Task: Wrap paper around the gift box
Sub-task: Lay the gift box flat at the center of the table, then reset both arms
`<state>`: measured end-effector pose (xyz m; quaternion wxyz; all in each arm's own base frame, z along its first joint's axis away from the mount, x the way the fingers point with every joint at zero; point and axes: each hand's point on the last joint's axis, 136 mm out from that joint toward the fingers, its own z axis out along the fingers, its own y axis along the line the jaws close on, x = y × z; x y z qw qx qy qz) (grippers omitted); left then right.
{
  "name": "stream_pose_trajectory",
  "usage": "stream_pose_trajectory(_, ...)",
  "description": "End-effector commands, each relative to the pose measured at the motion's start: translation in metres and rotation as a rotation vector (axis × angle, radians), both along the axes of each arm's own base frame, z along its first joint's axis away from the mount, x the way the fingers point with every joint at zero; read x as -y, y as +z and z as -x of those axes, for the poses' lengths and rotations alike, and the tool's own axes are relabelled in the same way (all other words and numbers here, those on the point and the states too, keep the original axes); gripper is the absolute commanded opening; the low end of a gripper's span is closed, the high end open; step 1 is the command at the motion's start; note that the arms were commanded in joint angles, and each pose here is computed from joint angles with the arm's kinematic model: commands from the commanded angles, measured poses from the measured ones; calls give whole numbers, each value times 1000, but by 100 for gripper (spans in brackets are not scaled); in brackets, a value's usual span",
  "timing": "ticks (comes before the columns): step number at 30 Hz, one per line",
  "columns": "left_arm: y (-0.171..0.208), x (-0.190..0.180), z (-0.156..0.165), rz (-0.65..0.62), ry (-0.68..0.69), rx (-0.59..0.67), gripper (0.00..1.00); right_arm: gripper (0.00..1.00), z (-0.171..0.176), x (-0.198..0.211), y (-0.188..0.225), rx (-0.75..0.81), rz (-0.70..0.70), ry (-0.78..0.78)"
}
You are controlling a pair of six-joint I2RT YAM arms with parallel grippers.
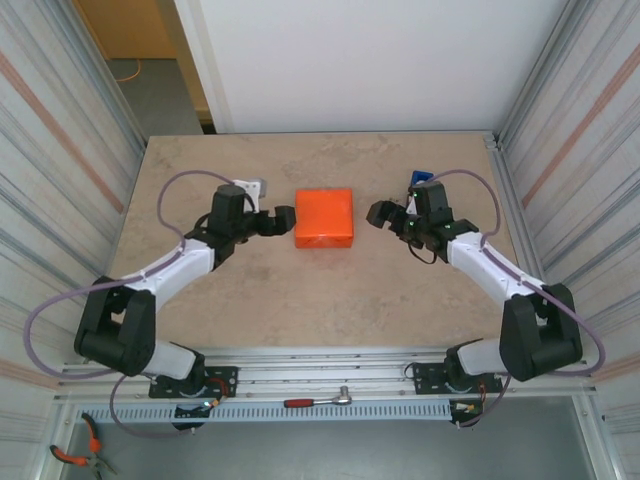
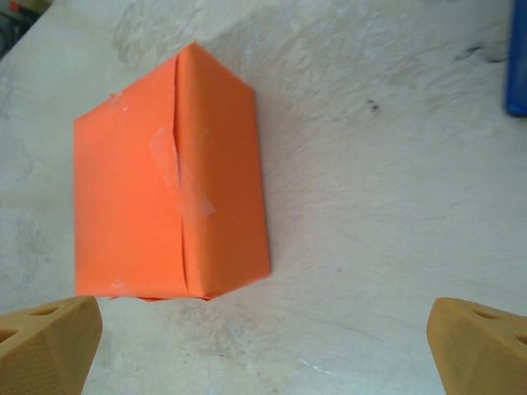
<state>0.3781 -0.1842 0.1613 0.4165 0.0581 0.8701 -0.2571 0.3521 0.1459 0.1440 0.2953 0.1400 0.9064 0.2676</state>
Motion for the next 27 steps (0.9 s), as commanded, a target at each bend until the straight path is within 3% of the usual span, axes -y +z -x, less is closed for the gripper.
stream_pose_trajectory(1, 18, -27, 0, -93, 65, 64, 99, 98, 5, 23, 9, 34, 60, -49)
stream_pose_trajectory(8, 63, -83, -7, -322, 234, 346, 99, 98, -9, 86, 30, 127, 200, -222)
stream_pose_trajectory(12, 71, -137, -17, -428, 401, 366, 99, 98, -19, 121, 50, 259, 413, -297)
stream_pose_trajectory(17, 54, -207, -2, -328, 579, 330, 99, 98, -17, 159, 66, 310, 614, -360)
stream_pose_trajectory(19, 46, -211, 4, -389, 567, 372, 99, 98, -16, 171, 65, 312, 637, -377)
stream_pose_trajectory(27, -18, -194, 3, -462, 462, 330, 99, 98, -9, 209, 28, 286, 669, -431)
